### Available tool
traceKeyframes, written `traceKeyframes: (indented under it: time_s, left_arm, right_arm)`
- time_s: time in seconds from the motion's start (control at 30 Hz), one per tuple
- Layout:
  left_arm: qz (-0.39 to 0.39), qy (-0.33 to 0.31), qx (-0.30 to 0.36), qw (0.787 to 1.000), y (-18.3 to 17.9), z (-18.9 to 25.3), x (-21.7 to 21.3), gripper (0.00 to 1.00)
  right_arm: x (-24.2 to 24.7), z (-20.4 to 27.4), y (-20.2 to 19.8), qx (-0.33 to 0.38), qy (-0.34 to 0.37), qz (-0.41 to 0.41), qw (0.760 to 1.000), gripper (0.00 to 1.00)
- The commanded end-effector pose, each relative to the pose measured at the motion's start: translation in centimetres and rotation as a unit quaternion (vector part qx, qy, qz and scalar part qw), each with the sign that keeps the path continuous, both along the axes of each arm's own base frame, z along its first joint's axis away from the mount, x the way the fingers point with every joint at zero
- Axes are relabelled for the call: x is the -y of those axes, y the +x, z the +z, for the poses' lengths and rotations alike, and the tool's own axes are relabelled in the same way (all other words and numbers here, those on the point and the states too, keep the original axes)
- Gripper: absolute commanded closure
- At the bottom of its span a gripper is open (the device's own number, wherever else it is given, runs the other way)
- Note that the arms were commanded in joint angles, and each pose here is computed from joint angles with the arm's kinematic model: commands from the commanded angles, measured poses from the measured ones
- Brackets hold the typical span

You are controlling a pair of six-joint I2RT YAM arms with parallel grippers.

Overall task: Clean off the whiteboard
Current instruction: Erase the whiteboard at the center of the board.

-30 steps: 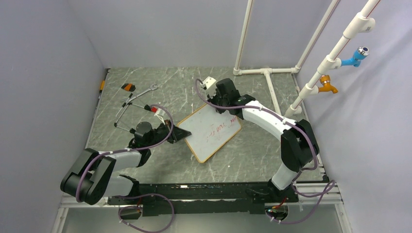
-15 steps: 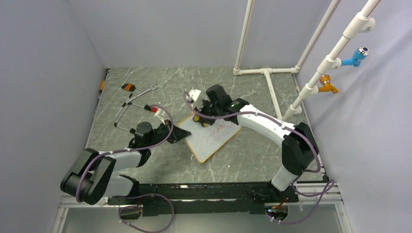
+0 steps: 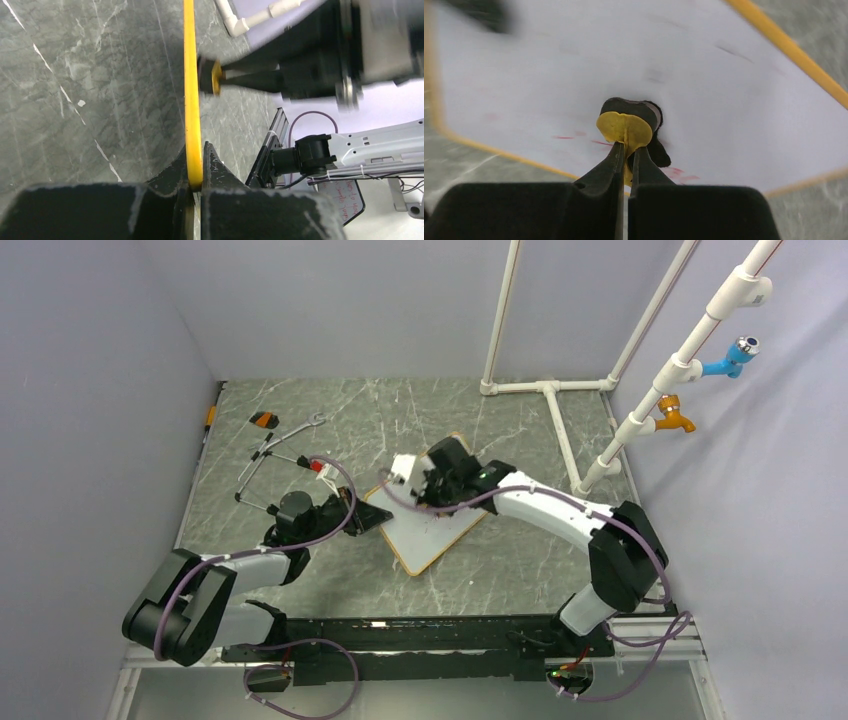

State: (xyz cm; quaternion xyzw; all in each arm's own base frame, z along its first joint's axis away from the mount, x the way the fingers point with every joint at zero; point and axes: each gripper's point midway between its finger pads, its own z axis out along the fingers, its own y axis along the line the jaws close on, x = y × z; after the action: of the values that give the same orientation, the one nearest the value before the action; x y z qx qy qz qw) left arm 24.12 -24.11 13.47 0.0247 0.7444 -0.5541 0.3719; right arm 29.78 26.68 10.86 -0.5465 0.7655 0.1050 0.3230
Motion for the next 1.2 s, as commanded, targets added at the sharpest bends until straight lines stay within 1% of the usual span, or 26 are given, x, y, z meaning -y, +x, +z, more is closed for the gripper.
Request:
traceKeyframes:
  time_s: [0.0,0.07,0.13,0.2,0.3,0.4,0.47,0.5,0.6,0.7,0.77,0.8,0.87,0.93,1.0,1.03,1.1,1.17]
  left_arm:
    - [-0.065,-0.041,0.13,0.989,-1.3,5.5,1.5,1.0]
    - [-0.064,-0.039,0.132,0.988,-1.3,5.5,1.5,1.0]
    - [-0.064,-0.039,0.131,0.989,-1.3,5.5,1.5,1.0]
    - [-0.066,-0.041,0.131,0.988,-1.3,5.6,1.5,1.0]
    - [-0.068,-0.045,0.131,0.988,-1.3,5.7,1.6,1.0]
    - [-0.07,-0.047,0.133,0.988,-1.4,5.8,1.6,1.0]
    - [-0.07,-0.048,0.132,0.988,-1.4,5.8,1.6,1.0]
    - [-0.069,-0.048,0.132,0.988,-1.4,5.8,1.6,1.0]
    - [-0.065,-0.045,0.133,0.988,-1.4,5.7,1.5,1.0]
    - [-0.065,-0.043,0.134,0.988,-1.4,5.8,1.4,1.0]
    - [-0.065,-0.042,0.134,0.988,-1.4,5.8,1.4,1.0]
    - [-0.065,-0.041,0.134,0.988,-1.4,5.8,1.4,1.0]
    - [-0.064,-0.041,0.133,0.988,-1.3,5.7,1.5,1.0]
    - [-0.066,-0.043,0.132,0.988,-1.3,5.7,1.5,1.0]
    - [-0.067,-0.045,0.133,0.988,-1.3,5.8,1.6,1.0]
    - [-0.067,-0.045,0.132,0.988,-1.2,5.8,1.6,1.0]
    - [-0.069,-0.046,0.131,0.988,-1.2,5.8,1.7,1.0]
    - [-0.071,-0.048,0.131,0.988,-1.2,5.8,1.7,1.0]
  right_arm:
    - [-2.3,-1.2,-5.5,-0.026,-0.017,0.119,0.992,1.0]
    - [-1.3,-1.2,-3.2,0.0,-0.03,0.065,0.997,1.0]
    - [0.7,-0.5,0.4,0.038,-0.034,-0.027,0.998,1.0]
    - [3.2,0.6,3.6,0.078,-0.037,-0.107,0.99,1.0]
    - [6.3,1.4,6.1,0.116,-0.046,-0.171,0.977,1.0]
    - [7.1,0.9,6.2,0.118,-0.066,-0.175,0.975,1.0]
    - [6.2,0.3,5.3,0.095,-0.066,-0.146,0.982,1.0]
    - [5.4,0.0,4.5,0.081,-0.064,-0.12,0.987,1.0]
    - [1.9,-0.8,0.2,0.03,-0.047,0.0,0.998,1.0]
    - [-0.7,-1.2,-5.0,-0.012,-0.04,0.124,0.991,1.0]
    - [-1.2,-1.2,-6.9,-0.02,-0.039,0.168,0.985,1.0]
    - [-1.2,-1.2,-6.9,-0.014,-0.039,0.167,0.985,1.0]
    - [-0.7,-0.9,-5.1,0.011,-0.047,0.119,0.992,1.0]
    - [0.3,0.0,-1.6,0.048,-0.041,0.038,0.997,1.0]
    - [2.5,1.2,2.0,0.091,-0.042,-0.056,0.993,1.0]
    - [3.4,1.6,3.2,0.106,-0.043,-0.088,0.989,1.0]
    - [4.5,2.3,4.4,0.125,-0.04,-0.124,0.984,1.0]
    - [4.6,2.4,4.4,0.126,-0.037,-0.124,0.984,1.0]
